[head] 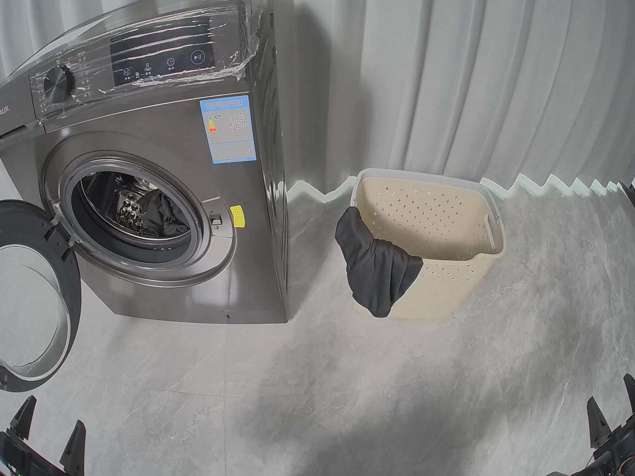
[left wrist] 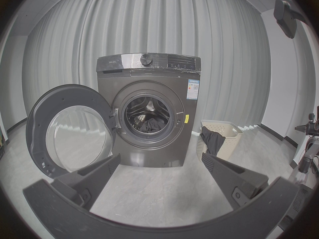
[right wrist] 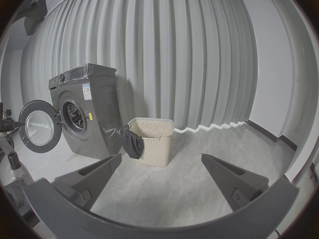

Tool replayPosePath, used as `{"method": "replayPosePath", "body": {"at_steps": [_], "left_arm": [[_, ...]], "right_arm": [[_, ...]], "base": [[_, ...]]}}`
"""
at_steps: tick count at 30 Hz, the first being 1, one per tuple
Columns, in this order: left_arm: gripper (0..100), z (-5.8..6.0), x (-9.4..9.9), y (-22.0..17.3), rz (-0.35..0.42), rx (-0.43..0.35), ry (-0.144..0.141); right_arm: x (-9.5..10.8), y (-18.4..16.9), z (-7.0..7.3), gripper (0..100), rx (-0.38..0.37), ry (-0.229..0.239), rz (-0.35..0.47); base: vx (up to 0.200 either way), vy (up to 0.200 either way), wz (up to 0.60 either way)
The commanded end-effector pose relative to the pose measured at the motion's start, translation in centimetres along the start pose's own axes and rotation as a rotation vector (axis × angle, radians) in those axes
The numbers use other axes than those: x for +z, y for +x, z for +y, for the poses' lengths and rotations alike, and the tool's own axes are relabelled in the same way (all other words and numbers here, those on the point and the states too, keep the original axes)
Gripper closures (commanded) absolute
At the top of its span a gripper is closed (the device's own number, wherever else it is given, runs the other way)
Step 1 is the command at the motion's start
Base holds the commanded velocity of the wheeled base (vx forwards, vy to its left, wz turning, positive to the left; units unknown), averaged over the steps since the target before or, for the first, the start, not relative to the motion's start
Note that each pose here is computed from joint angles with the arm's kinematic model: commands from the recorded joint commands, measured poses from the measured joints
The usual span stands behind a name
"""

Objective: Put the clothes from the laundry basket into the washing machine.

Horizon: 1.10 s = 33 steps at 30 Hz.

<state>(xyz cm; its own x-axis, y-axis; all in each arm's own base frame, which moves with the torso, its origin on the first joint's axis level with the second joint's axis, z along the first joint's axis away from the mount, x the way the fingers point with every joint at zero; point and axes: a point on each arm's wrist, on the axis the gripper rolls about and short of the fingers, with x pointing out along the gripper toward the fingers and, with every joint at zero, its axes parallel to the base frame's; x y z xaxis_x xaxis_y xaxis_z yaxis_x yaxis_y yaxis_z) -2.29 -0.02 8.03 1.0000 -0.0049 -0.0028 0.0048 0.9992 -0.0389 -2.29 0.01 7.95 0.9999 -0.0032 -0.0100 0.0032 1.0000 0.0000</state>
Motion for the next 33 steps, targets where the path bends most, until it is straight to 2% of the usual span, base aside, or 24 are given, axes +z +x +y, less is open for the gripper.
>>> {"method": "replayPosePath", "body": {"at_steps": [1,5,23,33], "left_arm": [[0,0.02,-0.48,0.00,0.000,0.000,0.001],[0,0.02,-0.48,0.00,0.000,0.000,0.001],[0,0.02,-0.48,0.00,0.000,0.000,-0.001],[0,0.02,-0.48,0.00,0.000,0.000,0.001]], "right_arm": [[-0.35,-0.03,0.00,0,0.002,0.000,-0.004],[-0.37,-0.03,0.00,0,0.000,0.000,-0.002],[-0.37,-0.03,0.00,0,0.000,0.000,-0.002],[-0.35,-0.03,0.00,0,-0.004,0.003,-0.004]], "base": [[0.000,0.000,0.00],[0.000,0.000,0.00],[0.000,-0.200,0.00],[0.000,0.000,0.00]]}}
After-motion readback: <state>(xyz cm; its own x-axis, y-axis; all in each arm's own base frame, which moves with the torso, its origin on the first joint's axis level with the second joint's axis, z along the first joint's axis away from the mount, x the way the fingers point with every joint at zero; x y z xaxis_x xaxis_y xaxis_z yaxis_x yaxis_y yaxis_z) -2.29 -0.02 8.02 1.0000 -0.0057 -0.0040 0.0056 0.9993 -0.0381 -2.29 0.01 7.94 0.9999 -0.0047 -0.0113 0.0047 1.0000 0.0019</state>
